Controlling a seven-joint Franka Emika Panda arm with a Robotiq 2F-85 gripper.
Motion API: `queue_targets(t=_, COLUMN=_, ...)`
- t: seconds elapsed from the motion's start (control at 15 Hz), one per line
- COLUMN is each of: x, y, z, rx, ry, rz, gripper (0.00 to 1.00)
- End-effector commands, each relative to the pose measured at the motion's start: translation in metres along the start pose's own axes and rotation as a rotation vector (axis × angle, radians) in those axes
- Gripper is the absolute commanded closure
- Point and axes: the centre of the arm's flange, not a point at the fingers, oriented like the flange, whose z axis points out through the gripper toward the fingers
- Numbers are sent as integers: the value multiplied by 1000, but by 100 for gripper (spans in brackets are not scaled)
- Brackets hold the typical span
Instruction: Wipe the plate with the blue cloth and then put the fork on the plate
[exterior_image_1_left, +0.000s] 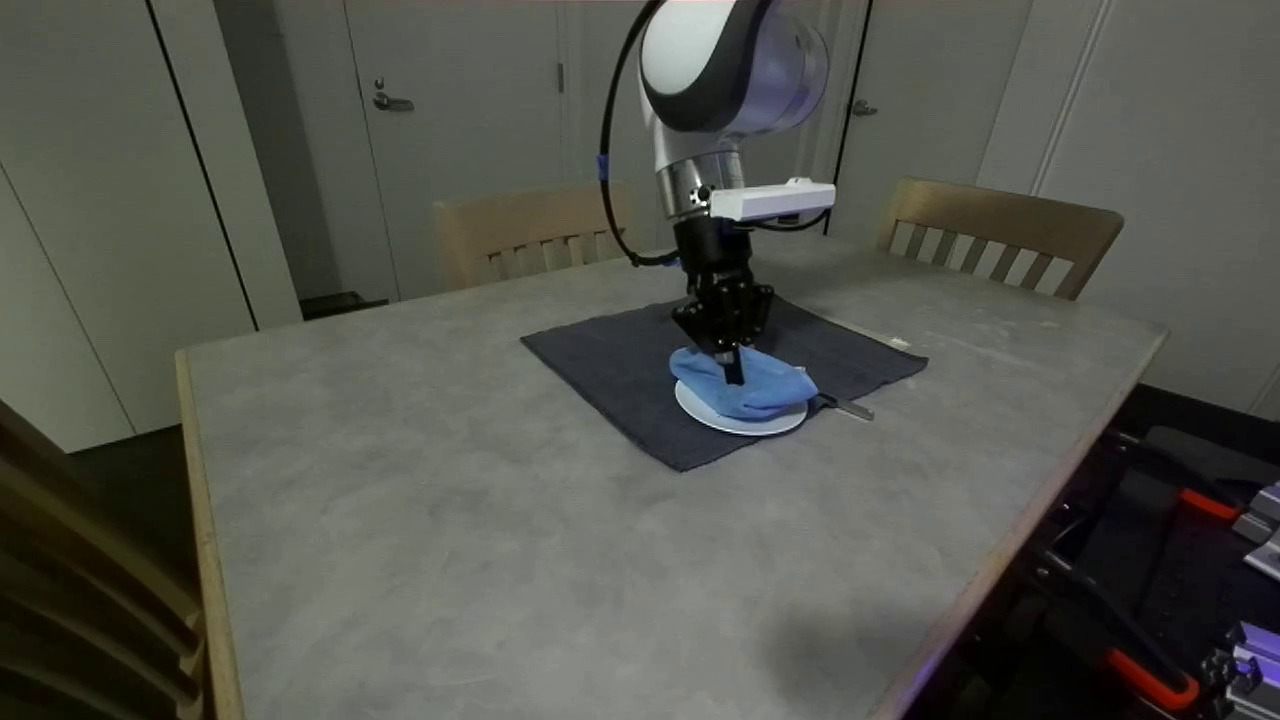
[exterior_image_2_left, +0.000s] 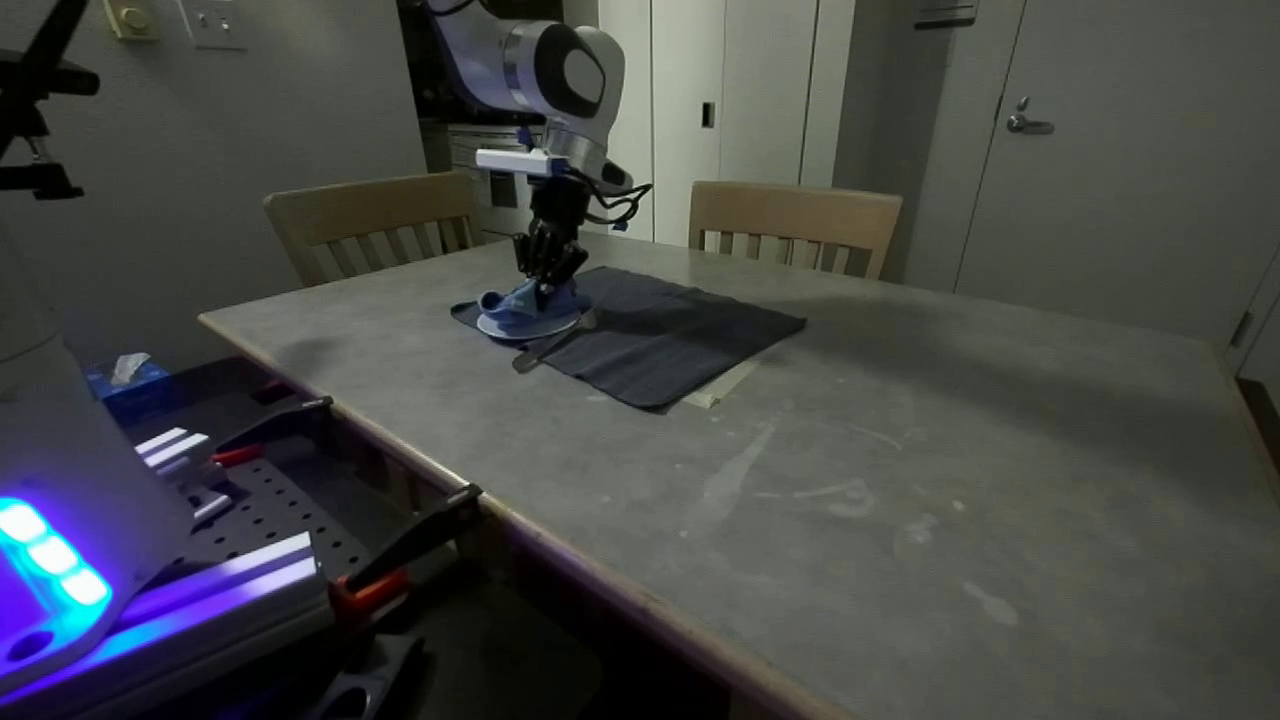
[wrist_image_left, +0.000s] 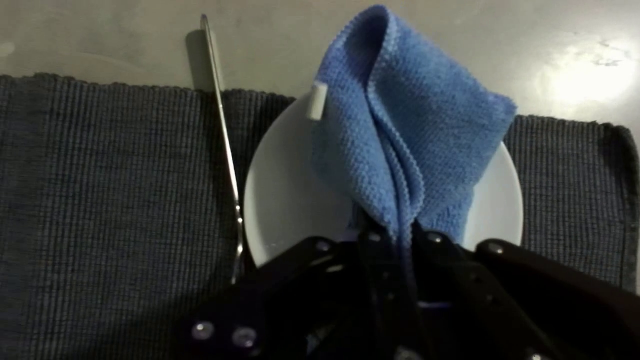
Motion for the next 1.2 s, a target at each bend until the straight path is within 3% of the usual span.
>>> queue_targets(t=0.0, x=-9, y=11, z=-1, rx=-4, ry=-12, rz=31, gripper=98)
queue_targets(t=0.33, x=-30, y=-1, z=-12, rx=48, ry=-19, rz=5, gripper=98)
queue_targets(t=0.8, x=-73, y=-13, z=-37, rx=16, ry=5, rz=20, gripper=98)
queue_targets(t=1.13, x=-79, y=-14, z=-44, rx=14, ry=28, rz=31, gripper=98)
